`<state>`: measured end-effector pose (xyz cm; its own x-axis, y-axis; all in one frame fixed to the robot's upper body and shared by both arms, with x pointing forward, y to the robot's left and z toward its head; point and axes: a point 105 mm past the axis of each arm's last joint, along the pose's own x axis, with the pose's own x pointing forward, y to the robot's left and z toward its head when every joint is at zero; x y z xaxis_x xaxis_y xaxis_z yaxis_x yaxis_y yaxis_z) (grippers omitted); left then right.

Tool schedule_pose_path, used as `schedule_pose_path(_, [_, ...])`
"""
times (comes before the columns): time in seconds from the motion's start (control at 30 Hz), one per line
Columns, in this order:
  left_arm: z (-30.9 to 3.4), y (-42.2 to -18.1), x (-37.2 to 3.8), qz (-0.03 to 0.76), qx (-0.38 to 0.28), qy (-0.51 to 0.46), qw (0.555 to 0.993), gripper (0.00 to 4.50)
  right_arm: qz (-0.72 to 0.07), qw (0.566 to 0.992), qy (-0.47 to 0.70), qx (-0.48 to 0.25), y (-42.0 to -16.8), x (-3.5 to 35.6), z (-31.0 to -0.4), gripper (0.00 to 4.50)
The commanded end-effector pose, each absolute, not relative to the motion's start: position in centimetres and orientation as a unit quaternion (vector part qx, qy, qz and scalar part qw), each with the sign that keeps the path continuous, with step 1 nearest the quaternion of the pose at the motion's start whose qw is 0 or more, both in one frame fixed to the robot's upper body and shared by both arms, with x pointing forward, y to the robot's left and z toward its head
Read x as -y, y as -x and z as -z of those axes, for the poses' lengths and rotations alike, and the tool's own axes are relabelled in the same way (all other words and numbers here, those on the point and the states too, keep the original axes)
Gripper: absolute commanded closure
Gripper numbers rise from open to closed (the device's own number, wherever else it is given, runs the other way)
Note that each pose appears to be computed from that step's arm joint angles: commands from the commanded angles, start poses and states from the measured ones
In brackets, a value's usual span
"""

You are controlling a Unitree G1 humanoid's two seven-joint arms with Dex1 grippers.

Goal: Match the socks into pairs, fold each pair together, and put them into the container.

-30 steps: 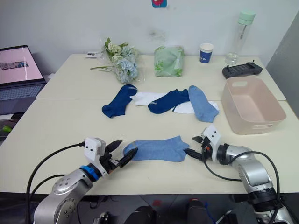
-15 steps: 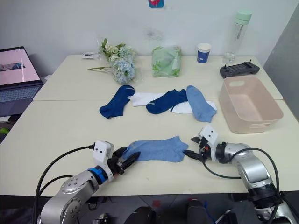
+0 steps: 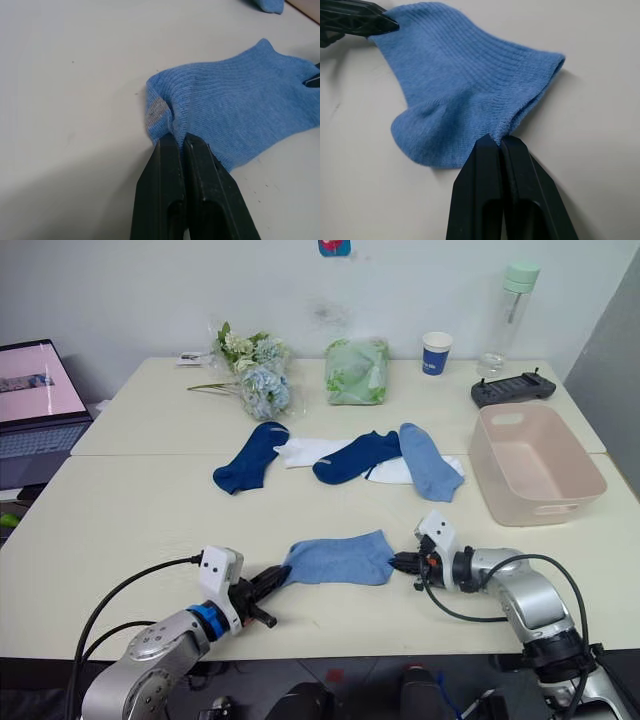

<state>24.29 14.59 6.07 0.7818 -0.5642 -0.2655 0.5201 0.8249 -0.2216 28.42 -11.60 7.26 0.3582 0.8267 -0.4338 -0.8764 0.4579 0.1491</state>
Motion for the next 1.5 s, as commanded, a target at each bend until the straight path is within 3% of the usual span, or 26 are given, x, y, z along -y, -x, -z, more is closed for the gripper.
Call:
schedule_pose_path(0.03, [-7.2,-22.7,-13.3,0.326,-0.152,0.063,0.931,4.50,-0.542,0.808,0.040,-0.228,-27.3,12.2,-9.1,4.45])
schedule_pose_path(0.17, [-7.3,-21.7,-12.7,0.335,-0.159,0.075,0.926,4.50,-0.551,0.795,0.035,-0.252,-26.2,13.3,-9.7,4.45])
schedule_pose_path(0.63, [-5.6,-23.5,-12.6,0.331,-0.171,0.061,0.926,4.50,-0.548,0.789,0.061,-0.272,-26.3,14.4,-8.9,4.45])
schedule_pose_path(0.73, [-5.8,-23.1,-12.5,0.338,-0.168,0.065,0.924,3.79,-0.541,0.797,0.069,-0.258,-26.7,14.4,-9.5,3.76])
schedule_pose_path(0.97, [-6.9,-23.1,-15.2,0.327,-0.156,0.034,0.931,1.60,-0.519,0.823,0.101,-0.209,-28.0,16.0,-11.2,1.33])
schedule_pose_path(1.1, [-8.5,-23.6,-17.6,0.312,-0.133,0.001,0.941,0.36,-0.521,0.834,0.116,-0.142,-29.1,15.3,-13.6,0.00])
schedule_pose_path(1.13, [-8.8,-23.6,-17.8,0.311,-0.129,-0.002,0.942,0.03,-0.522,0.834,0.117,-0.135,-29.2,15.2,-13.8,0.00])
schedule_pose_path(1.27, [-11.8,-24.5,-17.4,0.354,-0.069,-0.032,0.932,0.03,-0.541,0.832,0.100,-0.070,-29.3,11.4,-15.1,0.00])
schedule_pose_path(1.37, [-11.8,-25.5,-14.6,0.405,-0.052,-0.062,0.911,0.63,-0.567,0.815,0.100,-0.065,-28.2,8.6,-13.3,0.61])
schedule_pose_path(1.5, [-9.5,-26.4,-12.1,0.436,-0.061,-0.096,0.893,1.98,-0.578,0.803,0.121,-0.073,-27.7,7.1,-10.4,2.16])
